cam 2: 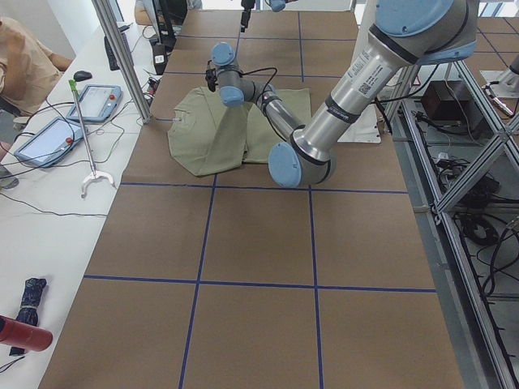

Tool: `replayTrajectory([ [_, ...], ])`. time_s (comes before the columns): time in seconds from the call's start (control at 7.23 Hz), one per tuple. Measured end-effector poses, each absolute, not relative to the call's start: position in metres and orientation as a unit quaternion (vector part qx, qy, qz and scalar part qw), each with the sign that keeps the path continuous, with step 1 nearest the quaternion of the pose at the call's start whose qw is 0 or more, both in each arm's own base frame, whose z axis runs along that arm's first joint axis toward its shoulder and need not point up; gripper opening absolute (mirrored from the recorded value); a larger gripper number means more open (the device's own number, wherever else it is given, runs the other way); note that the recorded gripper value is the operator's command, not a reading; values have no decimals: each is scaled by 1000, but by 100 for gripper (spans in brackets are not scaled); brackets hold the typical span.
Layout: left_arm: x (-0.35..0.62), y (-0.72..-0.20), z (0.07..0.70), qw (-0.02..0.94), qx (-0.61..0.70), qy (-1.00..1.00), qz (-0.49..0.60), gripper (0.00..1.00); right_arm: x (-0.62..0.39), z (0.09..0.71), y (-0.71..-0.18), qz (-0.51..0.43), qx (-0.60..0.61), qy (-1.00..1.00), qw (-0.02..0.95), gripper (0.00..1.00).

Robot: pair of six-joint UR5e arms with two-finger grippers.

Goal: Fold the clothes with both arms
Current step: 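Grasp the other sleeve with the left gripper and fold it across the shirt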

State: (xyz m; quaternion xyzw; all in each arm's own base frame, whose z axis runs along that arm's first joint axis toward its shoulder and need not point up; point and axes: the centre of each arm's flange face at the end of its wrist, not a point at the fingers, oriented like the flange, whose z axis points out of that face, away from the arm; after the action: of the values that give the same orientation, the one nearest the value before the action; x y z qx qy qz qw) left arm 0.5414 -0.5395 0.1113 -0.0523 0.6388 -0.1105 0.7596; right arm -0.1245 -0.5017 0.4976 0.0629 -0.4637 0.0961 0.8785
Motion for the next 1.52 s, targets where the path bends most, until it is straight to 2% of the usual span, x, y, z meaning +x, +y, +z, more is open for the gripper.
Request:
replayTrajectory([
  [0.28,607,-555,75,738,-31,656,-155,4,-124,501,-500,97,60,-463,879,100],
  [0.41,626,-555,67,733,-23,661,-162,55,-123,501,-499,97,59,-463,879,100],
  [0.69,656,-547,68,725,-7,665,-179,100,-124,503,-499,96,53,-467,878,100],
  [1.24,654,-541,65,711,-11,656,-252,99,-160,488,-501,106,31,-473,874,100],
  [1.52,605,-499,107,736,-36,645,-201,97,-235,438,-495,138,9,-482,865,99],
])
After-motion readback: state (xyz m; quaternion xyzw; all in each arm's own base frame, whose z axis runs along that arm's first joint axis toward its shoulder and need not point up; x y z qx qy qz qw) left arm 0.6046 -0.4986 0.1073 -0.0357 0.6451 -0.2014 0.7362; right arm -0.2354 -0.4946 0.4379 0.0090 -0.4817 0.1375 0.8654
